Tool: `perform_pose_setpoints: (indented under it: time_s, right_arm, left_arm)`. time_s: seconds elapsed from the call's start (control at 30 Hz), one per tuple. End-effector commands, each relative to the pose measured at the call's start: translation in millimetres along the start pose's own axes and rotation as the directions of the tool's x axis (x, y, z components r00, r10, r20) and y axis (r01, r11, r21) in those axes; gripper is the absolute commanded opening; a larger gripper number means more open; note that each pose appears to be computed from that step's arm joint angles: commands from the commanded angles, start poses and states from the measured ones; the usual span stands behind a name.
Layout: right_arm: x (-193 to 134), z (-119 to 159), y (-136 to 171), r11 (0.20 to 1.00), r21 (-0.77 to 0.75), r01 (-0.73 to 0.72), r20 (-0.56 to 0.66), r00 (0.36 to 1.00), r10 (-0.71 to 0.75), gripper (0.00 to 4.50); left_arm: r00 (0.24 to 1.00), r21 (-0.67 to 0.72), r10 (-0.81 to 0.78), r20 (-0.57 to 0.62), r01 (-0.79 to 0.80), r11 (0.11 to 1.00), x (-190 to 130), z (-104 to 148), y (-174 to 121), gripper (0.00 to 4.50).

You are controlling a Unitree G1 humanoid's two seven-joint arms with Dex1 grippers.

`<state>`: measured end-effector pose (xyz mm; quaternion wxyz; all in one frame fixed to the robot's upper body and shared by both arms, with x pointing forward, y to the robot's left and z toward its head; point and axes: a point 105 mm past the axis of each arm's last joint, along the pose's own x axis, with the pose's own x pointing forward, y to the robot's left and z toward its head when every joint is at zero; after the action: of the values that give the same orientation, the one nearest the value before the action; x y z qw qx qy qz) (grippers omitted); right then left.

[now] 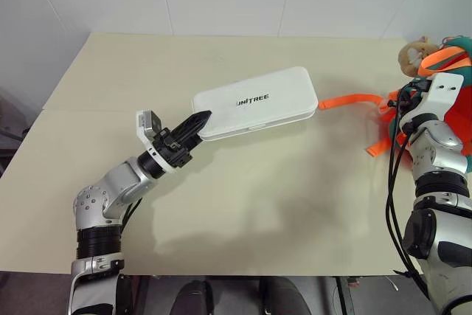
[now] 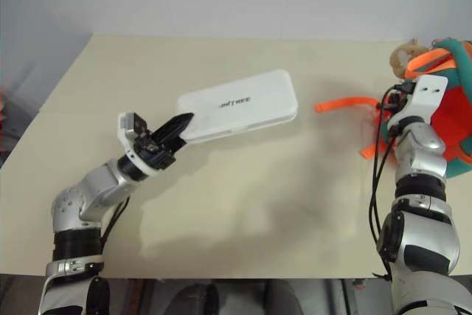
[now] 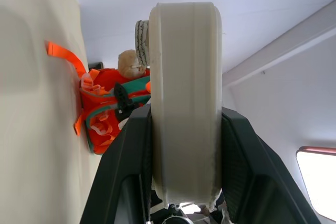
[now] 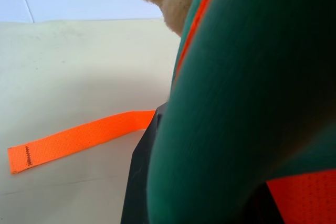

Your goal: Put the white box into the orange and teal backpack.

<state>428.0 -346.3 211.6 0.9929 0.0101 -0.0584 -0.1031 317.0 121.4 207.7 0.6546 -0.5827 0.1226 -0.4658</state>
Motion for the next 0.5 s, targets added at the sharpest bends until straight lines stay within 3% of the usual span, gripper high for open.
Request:
perform_pose_setpoints:
  time_s: [0.03,0.2,0.5]
  right_arm:
    - [1,22,-1,1.000,0.004,-0.009,0.069,0.998,0.009,0.58]
    - [-8,24,16,0.991,0.022,-0.132,0.069,0.989,0.131,0.58]
    - [-51,30,58,0.928,0.062,-0.368,0.009,0.930,0.368,0.58]
  left_arm:
    - [0.997,0.027,-0.074,0.001,0.074,0.997,1,1,-18,1.32]
    - [0.997,0.025,-0.078,0.007,0.078,0.997,0,2,-19,1.32]
    - [0.997,0.022,-0.080,0.009,0.080,0.997,-1,7,-19,1.32]
